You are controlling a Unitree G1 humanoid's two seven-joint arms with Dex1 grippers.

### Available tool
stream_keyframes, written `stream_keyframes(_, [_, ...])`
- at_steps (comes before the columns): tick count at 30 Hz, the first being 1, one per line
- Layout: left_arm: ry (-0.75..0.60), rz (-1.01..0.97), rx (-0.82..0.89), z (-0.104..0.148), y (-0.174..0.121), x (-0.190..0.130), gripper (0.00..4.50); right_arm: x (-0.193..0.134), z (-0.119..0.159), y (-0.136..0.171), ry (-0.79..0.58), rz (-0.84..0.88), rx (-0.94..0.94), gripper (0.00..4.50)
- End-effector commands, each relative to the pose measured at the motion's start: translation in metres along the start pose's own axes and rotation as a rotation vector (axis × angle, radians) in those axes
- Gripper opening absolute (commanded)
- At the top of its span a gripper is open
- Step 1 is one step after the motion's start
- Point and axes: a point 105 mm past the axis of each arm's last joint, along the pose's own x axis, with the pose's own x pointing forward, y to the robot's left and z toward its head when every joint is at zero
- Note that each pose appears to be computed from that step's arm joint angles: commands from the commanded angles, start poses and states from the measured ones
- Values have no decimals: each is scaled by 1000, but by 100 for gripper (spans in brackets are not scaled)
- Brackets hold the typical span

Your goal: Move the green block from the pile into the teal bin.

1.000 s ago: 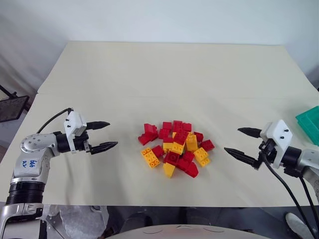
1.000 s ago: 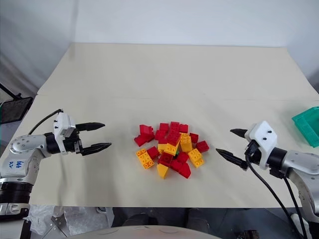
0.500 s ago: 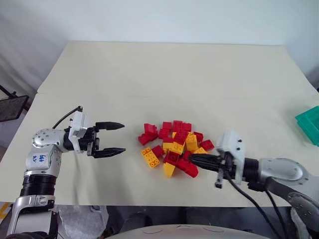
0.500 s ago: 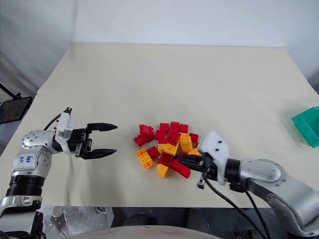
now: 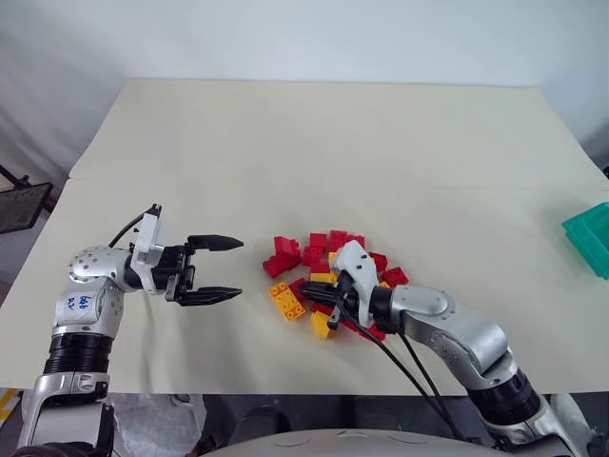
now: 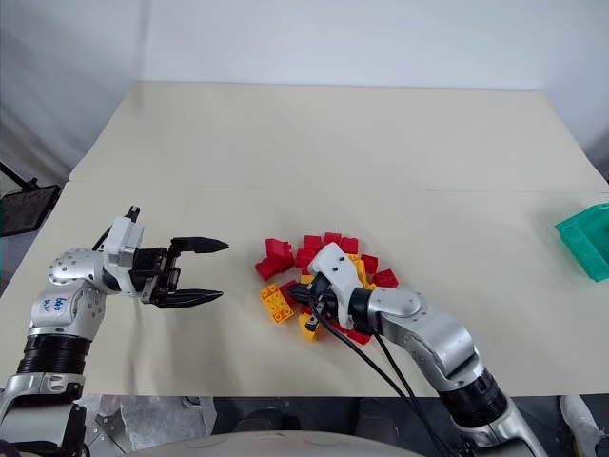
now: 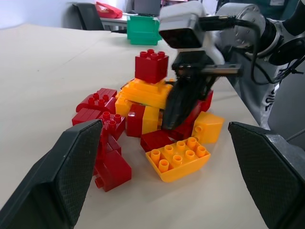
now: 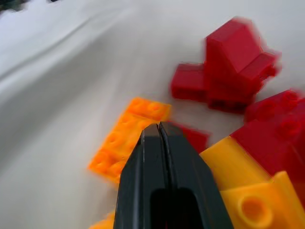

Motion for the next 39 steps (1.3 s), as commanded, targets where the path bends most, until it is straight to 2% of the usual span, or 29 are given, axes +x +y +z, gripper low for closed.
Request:
stream_keyframes(1, [-4, -64, 42, 6, -9, -5, 450, -7, -2, -30, -4, -170, -17, 4])
stream_keyframes(4, [-1, -57, 44, 6, -8, -7, 450, -12, -2, -40, -8, -222, -20, 4])
stream_keyframes(8, [-4, -45, 45, 4, -7, -6, 450, -43, 5, -71, -23, -358, -50, 4])
stream_keyframes(15, [-15, -45, 51, 2, -4, 0, 450, -68, 9, -89, 6, -439, -121, 4])
stream_keyframes(20, [-26, -49, 59, 1, -3, 2, 450, -75, 40, -73, -77, -362, -164, 4])
stream_keyframes(23, [-28, -51, 59, 0, -3, 3, 450, -89, 39, -57, -46, -254, -146, 4])
stream_keyframes(24, [-28, -52, 59, 0, -3, 3, 450, -97, 36, -47, -21, -179, -153, 39])
stream_keyframes(26, [-30, -49, 58, -1, -2, 3, 450, -118, 35, -43, 12, -133, -159, 87])
stream_keyframes(32, [-33, -48, 61, -1, 2, 3, 450, -162, 43, -53, 67, -145, -187, 293])
stream_keyframes(36, [-32, -46, 67, 0, 6, 2, 450, -212, 40, -63, 186, -202, -202, 431])
stream_keyframes(39, [-32, -44, 70, 0, 7, 1, 450, -219, 42, -61, 202, -202, -219, 443])
